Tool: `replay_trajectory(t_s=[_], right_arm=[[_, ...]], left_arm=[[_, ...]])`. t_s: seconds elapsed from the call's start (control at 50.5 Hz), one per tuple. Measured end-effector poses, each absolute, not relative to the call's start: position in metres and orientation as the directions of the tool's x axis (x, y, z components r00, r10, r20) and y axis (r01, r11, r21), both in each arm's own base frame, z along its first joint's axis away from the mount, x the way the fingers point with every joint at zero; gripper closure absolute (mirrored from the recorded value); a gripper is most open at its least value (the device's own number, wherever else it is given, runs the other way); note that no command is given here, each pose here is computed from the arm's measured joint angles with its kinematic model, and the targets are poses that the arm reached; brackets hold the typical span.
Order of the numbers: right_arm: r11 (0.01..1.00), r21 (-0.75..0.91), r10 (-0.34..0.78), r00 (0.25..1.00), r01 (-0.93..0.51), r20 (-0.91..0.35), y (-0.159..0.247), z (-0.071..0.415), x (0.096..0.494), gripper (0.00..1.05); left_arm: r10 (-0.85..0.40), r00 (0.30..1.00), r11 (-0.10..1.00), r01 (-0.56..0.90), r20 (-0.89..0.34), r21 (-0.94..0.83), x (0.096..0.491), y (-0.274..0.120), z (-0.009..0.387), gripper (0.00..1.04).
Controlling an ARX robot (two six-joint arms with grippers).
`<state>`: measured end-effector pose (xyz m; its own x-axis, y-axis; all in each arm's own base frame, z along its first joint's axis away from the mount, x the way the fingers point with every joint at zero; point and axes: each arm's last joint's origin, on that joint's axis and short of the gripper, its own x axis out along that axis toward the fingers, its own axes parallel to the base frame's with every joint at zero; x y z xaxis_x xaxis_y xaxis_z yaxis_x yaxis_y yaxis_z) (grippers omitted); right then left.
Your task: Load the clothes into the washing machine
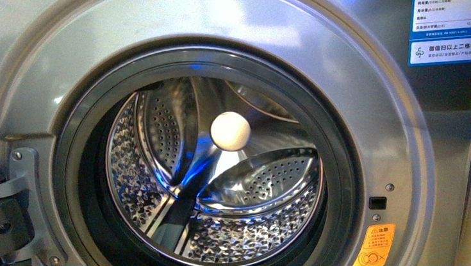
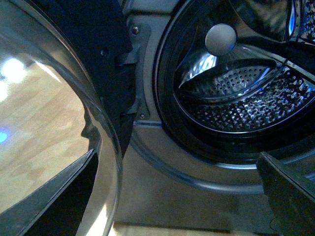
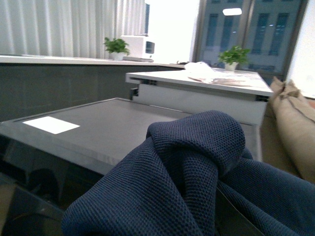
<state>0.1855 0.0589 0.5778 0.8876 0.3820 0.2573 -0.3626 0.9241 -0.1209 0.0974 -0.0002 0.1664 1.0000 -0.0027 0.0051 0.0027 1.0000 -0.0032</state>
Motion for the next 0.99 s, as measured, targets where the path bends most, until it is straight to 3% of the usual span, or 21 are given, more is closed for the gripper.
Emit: replay_trajectory(t_s=[0.277,0.515,0.614,0.773,0.991], right_arm=[[0.841,-0.168,0.539,0.821,-0.514,0.189,0.137,0.570,0.212,0.98],[0.787,-0.176,0.616,0.771,-0.591,0.164,0.147,0.563,0.223,0.98],[0.777,-0.175,0.630,0.737,-0.605,0.245,0.168,0.561,0.236,0.98],[0.722,-0.169,0.692,0.707,-0.671,0.146,0.204,0.531,0.253,0.98],[0.711,-0.161,0.704,0.693,-0.685,0.156,0.207,0.533,0.247,0.98]], left_arm=[[-0.003,1.000,1.000,0.003,0.005,-0.003,0.097,0.000,0.166,0.07],[-0.003,1.000,1.000,0.003,0.005,-0.004,0.097,0.000,0.166,0.07],[-0.004,1.000,1.000,0.004,0.005,-0.003,0.097,0.000,0.166,0.07],[-0.003,1.000,1.000,0.003,0.005,-0.003,0.097,0.000,0.166,0.07],[-0.003,1.000,1.000,0.003,0.005,-0.004,0.097,0.000,0.166,0.07]])
